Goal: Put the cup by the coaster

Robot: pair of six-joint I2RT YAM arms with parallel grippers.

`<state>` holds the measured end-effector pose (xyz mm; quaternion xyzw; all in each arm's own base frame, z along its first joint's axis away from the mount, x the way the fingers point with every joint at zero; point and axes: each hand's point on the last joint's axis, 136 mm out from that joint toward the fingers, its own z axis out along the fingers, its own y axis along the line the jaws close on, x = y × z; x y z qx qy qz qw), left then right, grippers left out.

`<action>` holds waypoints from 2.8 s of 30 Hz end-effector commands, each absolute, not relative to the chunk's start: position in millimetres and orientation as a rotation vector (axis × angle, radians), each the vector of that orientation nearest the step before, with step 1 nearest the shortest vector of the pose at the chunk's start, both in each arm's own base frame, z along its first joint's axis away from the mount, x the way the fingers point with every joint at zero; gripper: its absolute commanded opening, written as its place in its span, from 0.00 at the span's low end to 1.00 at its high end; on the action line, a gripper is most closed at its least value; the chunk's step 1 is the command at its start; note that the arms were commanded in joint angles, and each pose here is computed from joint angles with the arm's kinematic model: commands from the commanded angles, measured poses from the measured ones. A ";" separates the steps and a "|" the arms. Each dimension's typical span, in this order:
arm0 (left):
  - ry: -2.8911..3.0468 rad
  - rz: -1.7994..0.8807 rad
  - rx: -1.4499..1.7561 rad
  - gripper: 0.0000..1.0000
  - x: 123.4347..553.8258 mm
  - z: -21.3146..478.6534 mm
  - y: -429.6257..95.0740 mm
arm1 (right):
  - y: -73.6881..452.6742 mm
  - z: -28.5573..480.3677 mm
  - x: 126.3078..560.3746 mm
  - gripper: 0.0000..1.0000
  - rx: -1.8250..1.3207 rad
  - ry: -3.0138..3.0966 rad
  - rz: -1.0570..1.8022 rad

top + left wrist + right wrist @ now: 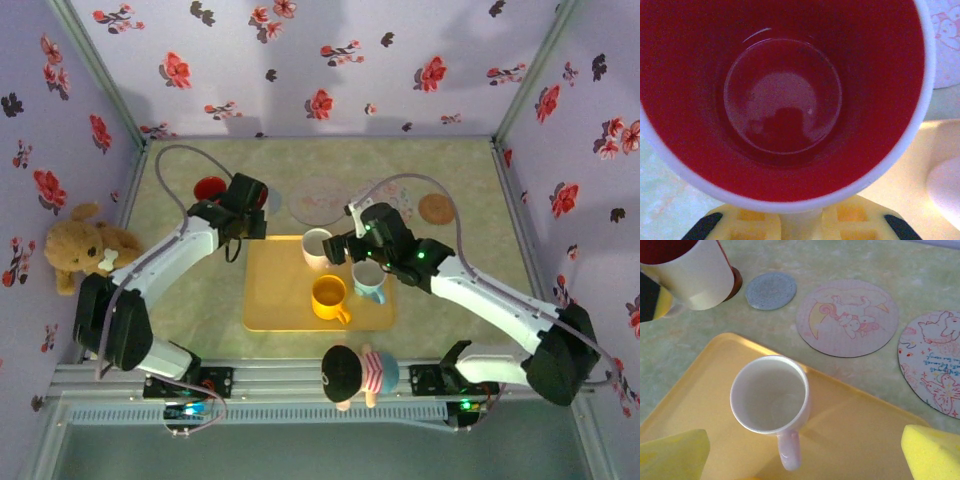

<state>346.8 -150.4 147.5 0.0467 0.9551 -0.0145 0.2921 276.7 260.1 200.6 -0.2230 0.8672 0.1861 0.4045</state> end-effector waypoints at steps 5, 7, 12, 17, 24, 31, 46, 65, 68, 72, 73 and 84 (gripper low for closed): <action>2.416 -0.116 0.178 0.00 409.3 167.0 -165.9 | 279.0 205.2 285.6 0.99 -0.574 2.214 0.534; 2.409 -0.130 0.189 0.00 421.9 165.6 -167.8 | 281.9 207.6 288.8 0.99 -0.581 2.206 0.534; 2.420 -0.122 0.187 0.00 447.1 151.5 -165.6 | 280.6 206.1 297.5 0.99 -0.563 2.211 0.519; 2.435 -0.135 0.163 0.00 463.9 136.6 -160.6 | 278.0 206.7 304.5 0.99 -0.544 2.201 0.508; 2.424 -0.173 0.147 0.00 480.3 121.2 -161.7 | 273.2 207.1 316.5 0.99 -0.532 2.207 0.496; 2.446 -0.175 0.156 0.00 483.2 111.2 -163.5 | 274.8 202.3 322.1 0.99 -0.552 2.223 0.487; 2.488 -0.156 0.111 0.11 469.4 95.7 -155.5 | 273.5 197.3 321.8 0.99 -0.576 2.238 0.470; 2.512 -0.147 0.103 0.40 459.9 85.8 -151.1 | 270.2 201.5 319.1 0.99 -0.572 2.237 0.468; 2.506 -0.144 0.098 0.45 459.2 89.7 -149.6 | 270.1 200.7 318.0 0.99 -0.574 2.238 0.470; 2.499 -0.141 0.089 0.54 457.5 96.8 -147.9 | 270.5 203.4 317.5 0.99 -0.578 2.231 0.476; 2.493 -0.140 0.086 0.57 457.3 100.6 -147.4 | 270.3 204.0 317.2 0.99 -0.582 2.230 0.474; 2.364 -0.170 0.079 0.86 446.3 174.9 -142.5 | 261.6 220.0 309.0 0.99 -0.611 2.238 0.448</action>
